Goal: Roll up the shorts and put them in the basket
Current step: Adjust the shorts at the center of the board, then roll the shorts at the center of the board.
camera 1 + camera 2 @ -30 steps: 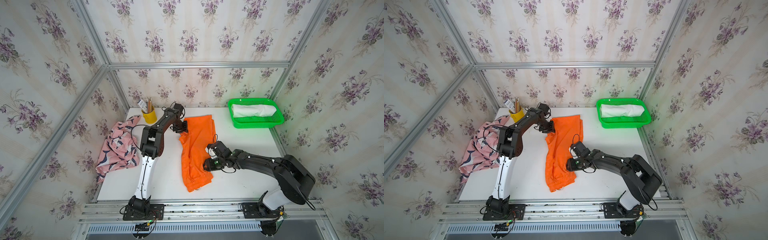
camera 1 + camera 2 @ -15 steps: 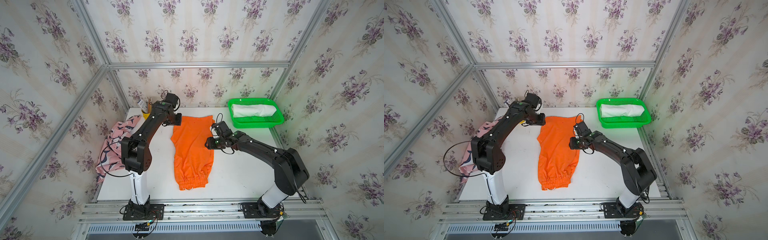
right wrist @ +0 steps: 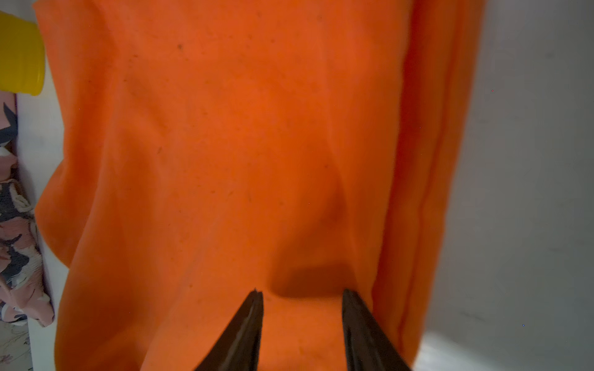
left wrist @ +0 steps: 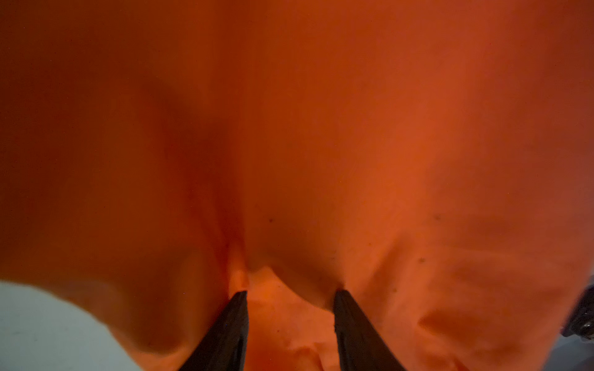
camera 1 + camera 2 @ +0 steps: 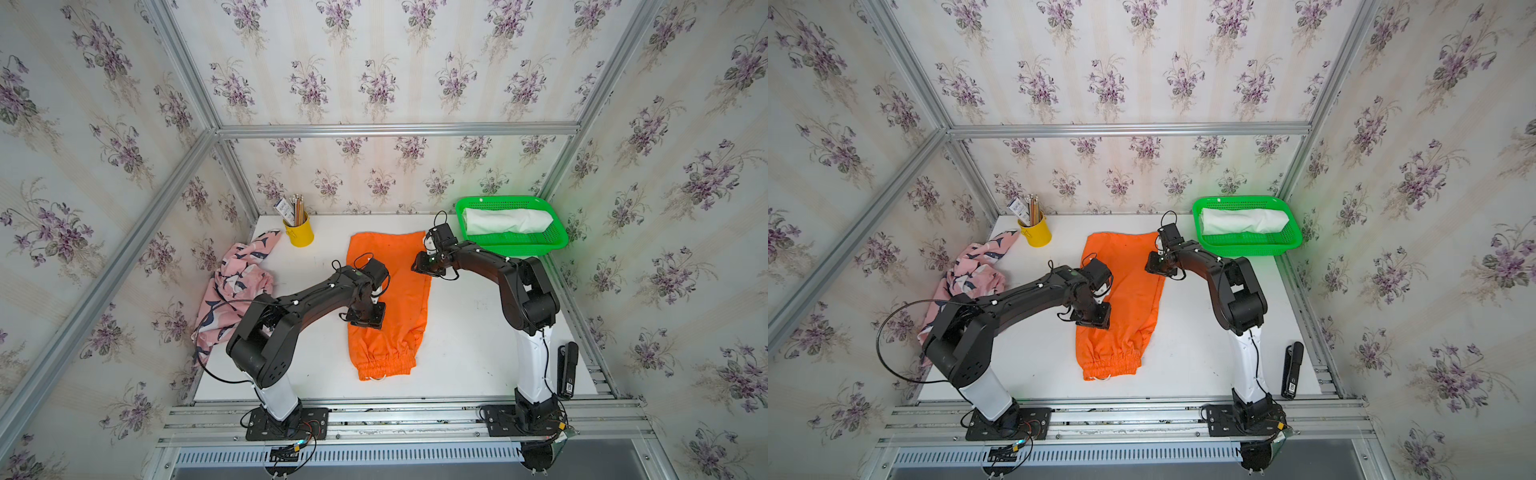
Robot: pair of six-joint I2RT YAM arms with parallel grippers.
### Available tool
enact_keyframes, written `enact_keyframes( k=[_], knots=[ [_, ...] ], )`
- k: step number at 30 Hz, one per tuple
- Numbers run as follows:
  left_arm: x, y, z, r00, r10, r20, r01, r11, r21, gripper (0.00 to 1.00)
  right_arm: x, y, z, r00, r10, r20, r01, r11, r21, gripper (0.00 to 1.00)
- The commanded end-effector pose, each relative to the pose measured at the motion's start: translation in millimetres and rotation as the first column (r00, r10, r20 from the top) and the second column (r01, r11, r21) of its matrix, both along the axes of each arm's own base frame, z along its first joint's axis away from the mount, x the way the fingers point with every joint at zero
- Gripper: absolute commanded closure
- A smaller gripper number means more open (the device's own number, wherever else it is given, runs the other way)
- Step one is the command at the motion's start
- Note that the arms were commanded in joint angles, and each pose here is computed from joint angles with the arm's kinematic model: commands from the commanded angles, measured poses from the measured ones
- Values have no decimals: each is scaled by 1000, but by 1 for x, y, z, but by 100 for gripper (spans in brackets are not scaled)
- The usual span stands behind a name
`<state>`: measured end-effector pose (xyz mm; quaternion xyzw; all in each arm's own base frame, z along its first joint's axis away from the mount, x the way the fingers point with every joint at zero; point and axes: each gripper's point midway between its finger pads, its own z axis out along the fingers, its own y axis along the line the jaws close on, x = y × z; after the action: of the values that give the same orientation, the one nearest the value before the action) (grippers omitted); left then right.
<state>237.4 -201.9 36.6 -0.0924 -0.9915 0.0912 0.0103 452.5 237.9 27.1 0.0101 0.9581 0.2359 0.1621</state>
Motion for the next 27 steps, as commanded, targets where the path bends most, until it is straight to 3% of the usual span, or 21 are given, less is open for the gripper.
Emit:
enact_keyframes(
  k=[1,7,13,18,24,27],
  knots=[
    [3,-1,-4,999,29,26,-29,1000,-12,53,1,-34,-10,997,-78,-27,77,996,-34,55],
    [9,-11,52,990,-44,137,46,999,-12,52,-2,-37,28,996,-74,44,73,997,27,56],
    [-20,-56,94,959,-224,172,222,975,31,53,12,-55,47,991,-100,94,105,993,-51,55],
    [-55,-84,90,917,-368,156,343,925,167,53,18,-73,53,985,-140,102,149,985,-86,55],
    [-75,-101,67,845,-525,102,449,800,398,48,17,-105,62,972,-207,114,216,974,-72,55],
    [-82,-120,52,814,-577,66,501,755,422,47,14,-119,64,968,-223,116,234,969,-86,55]
  ],
)
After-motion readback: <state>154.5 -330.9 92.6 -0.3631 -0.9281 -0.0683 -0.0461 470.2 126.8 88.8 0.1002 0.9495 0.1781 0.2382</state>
